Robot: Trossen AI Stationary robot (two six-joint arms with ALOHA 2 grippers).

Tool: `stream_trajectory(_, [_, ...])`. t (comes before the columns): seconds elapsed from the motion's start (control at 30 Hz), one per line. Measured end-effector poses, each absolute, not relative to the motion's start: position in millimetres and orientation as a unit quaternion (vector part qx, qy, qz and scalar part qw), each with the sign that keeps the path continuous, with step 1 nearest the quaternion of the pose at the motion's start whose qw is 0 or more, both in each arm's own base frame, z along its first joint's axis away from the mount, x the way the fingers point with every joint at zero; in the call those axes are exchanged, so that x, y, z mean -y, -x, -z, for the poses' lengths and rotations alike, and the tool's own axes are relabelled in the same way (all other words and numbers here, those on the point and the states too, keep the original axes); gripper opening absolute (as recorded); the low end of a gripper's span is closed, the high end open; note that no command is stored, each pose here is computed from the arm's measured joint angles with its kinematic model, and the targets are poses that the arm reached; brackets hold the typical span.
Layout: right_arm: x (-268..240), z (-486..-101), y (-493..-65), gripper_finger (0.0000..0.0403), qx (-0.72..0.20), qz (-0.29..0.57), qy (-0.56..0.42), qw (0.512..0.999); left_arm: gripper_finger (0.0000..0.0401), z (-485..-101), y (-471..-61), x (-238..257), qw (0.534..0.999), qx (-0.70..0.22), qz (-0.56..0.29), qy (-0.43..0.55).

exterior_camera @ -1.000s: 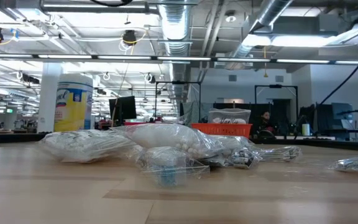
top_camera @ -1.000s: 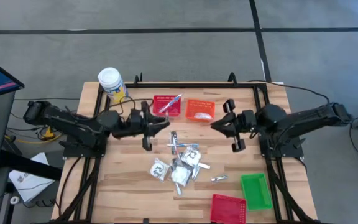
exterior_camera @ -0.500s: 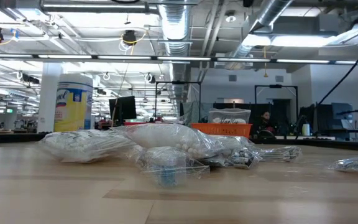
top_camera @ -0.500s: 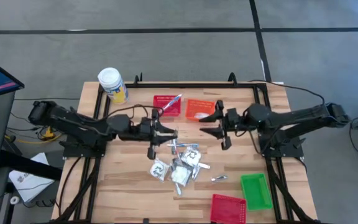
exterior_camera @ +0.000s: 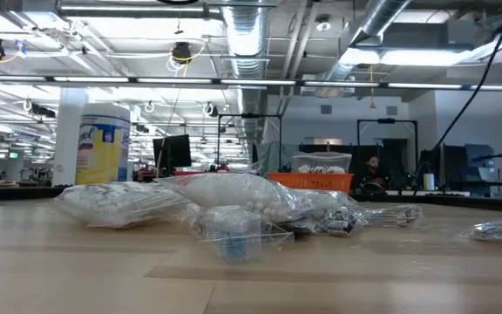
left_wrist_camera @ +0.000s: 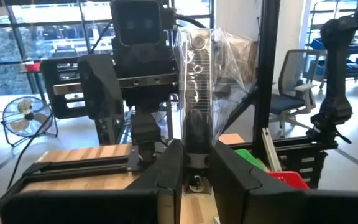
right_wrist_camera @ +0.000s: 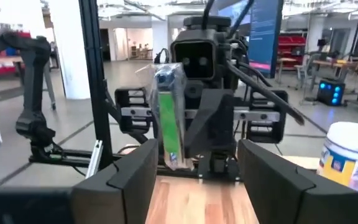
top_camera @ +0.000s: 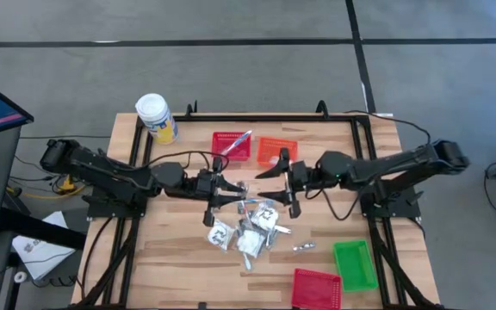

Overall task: Pick & Place Travel size toiletries
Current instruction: Put the silver nail cutter into the green bin

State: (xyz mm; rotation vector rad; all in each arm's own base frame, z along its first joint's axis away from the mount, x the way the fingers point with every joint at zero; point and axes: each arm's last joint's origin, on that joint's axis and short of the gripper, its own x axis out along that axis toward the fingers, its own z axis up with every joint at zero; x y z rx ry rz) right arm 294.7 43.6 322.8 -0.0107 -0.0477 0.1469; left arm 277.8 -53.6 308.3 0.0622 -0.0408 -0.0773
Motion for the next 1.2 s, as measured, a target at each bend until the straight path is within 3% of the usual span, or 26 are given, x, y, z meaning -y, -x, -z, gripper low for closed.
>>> stream_trajectory(0.2, [-52.3,-324.5,-303.2,0.02,0.027,-0.082,0.05,0.995,0.0048,-307.5,-279.0,52.8,0.999,0.021,0.029,-0.032])
stream_trajectory(1.2, [-46.9,-314.9,-316.4,0.0196,0.033,-0.056,0.05,0.997,0.0049,-296.3,-289.4,48.8,0.999,0.007,0.012,-0.049])
